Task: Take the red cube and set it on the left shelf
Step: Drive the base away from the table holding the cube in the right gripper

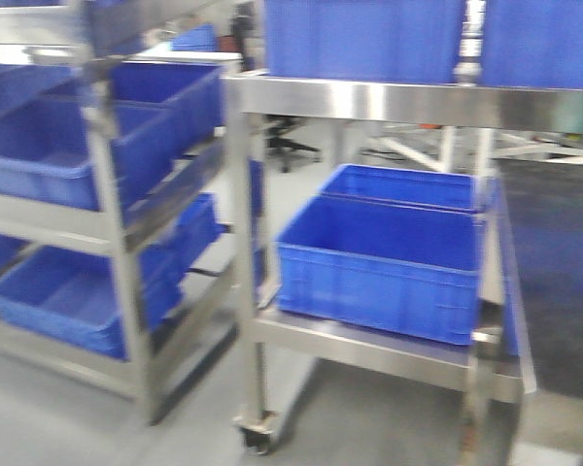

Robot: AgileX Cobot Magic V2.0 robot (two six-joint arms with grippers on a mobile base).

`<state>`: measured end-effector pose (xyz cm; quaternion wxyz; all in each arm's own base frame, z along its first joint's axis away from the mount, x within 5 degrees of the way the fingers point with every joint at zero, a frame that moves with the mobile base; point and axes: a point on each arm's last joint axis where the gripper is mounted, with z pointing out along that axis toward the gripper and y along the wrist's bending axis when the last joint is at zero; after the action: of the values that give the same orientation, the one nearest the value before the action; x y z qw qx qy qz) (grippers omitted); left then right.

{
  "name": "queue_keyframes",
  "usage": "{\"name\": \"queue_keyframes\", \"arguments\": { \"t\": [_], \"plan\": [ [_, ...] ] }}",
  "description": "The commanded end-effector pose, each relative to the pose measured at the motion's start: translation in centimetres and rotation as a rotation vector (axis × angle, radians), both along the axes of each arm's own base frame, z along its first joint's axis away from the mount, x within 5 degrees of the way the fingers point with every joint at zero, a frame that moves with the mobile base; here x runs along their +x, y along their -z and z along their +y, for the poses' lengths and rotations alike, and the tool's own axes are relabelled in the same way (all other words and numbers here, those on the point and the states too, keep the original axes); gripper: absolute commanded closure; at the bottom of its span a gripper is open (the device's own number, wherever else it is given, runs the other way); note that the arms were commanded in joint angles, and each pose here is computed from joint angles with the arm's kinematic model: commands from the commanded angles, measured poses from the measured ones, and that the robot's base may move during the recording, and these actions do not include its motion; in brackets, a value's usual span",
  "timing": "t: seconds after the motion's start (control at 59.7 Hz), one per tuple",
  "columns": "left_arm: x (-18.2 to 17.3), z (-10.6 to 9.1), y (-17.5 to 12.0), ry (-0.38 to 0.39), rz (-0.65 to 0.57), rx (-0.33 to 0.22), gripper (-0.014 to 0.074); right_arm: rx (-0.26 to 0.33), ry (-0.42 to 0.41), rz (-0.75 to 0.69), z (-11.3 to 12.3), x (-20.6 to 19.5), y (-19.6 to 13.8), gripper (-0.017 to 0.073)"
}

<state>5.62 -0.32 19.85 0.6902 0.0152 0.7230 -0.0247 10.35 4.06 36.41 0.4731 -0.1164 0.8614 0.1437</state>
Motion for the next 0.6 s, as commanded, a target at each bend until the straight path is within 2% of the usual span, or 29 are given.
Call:
{"name": "queue_keyframes", "arguments": {
  "t": [0.0, 0.587],
  "plan": [
    [-0.02, -0.04, -0.1, 0.007, -0.08, -0.009, 0.0492, 0.035, 0.007, -0.086, 0.05, 0.2, -1.32, 0.0505],
    [-0.02, -0.04, -0.1, 0.007, -0.08, -0.009, 0.0492, 0.035, 0.007, -0.086, 0.05, 0.2, -1.32, 0.0505]
  ]
}}
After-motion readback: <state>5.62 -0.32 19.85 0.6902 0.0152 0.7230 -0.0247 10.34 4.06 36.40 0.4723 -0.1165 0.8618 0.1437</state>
